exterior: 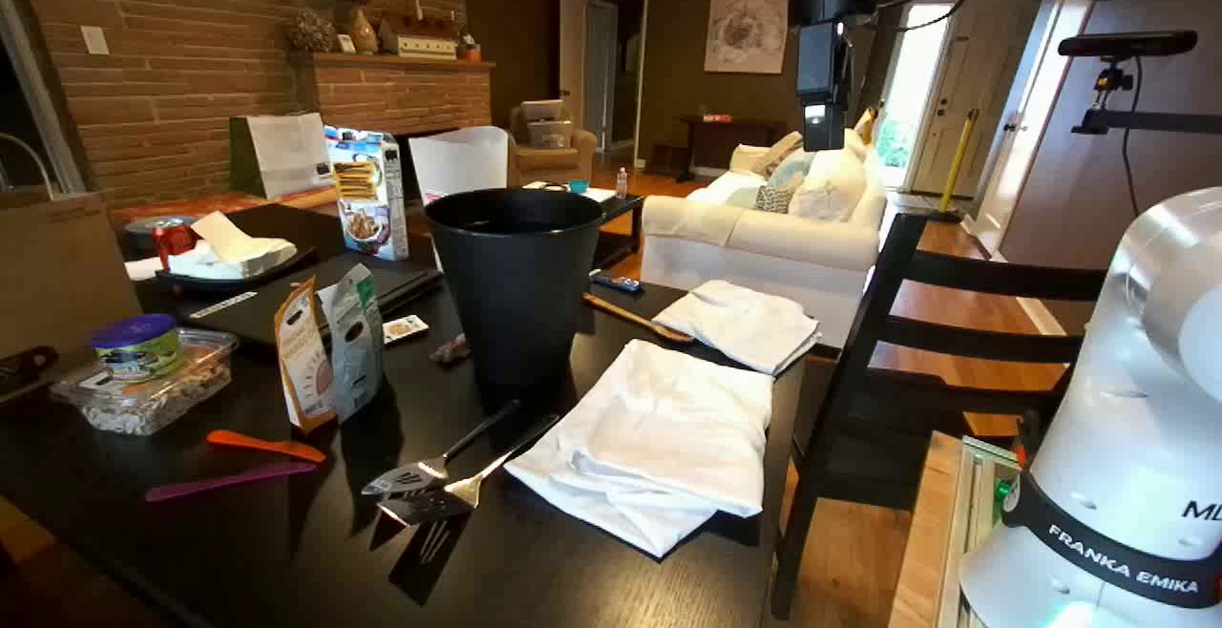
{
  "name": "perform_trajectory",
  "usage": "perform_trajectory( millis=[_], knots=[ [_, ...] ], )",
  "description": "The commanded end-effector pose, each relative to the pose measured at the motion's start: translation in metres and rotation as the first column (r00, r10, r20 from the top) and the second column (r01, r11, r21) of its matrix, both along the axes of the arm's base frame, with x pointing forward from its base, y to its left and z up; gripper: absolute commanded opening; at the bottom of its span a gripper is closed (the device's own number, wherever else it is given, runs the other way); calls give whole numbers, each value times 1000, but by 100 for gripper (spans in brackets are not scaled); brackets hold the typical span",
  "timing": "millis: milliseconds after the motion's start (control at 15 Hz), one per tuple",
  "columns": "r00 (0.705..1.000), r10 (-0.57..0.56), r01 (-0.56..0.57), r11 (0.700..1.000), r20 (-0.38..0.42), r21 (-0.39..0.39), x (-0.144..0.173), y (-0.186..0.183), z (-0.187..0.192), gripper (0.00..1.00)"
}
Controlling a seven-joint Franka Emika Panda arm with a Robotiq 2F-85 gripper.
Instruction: Hang the towel on the chair
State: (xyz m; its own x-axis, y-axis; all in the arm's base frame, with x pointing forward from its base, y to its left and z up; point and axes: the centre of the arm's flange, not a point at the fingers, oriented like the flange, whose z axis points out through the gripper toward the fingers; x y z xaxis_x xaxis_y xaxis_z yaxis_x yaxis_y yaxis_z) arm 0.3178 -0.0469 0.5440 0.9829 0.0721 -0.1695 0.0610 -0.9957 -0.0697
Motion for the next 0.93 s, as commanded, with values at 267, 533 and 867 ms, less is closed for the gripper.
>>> perform_trajectory(
  millis=[267,533,867],
  knots=[
    [1000,0,0,1000,0,0,0,0,0,100],
    [995,77,-77,997,57,-2,0,2,16,100],
    [967,204,-196,978,149,-71,26,-10,-38,100]
  ],
)
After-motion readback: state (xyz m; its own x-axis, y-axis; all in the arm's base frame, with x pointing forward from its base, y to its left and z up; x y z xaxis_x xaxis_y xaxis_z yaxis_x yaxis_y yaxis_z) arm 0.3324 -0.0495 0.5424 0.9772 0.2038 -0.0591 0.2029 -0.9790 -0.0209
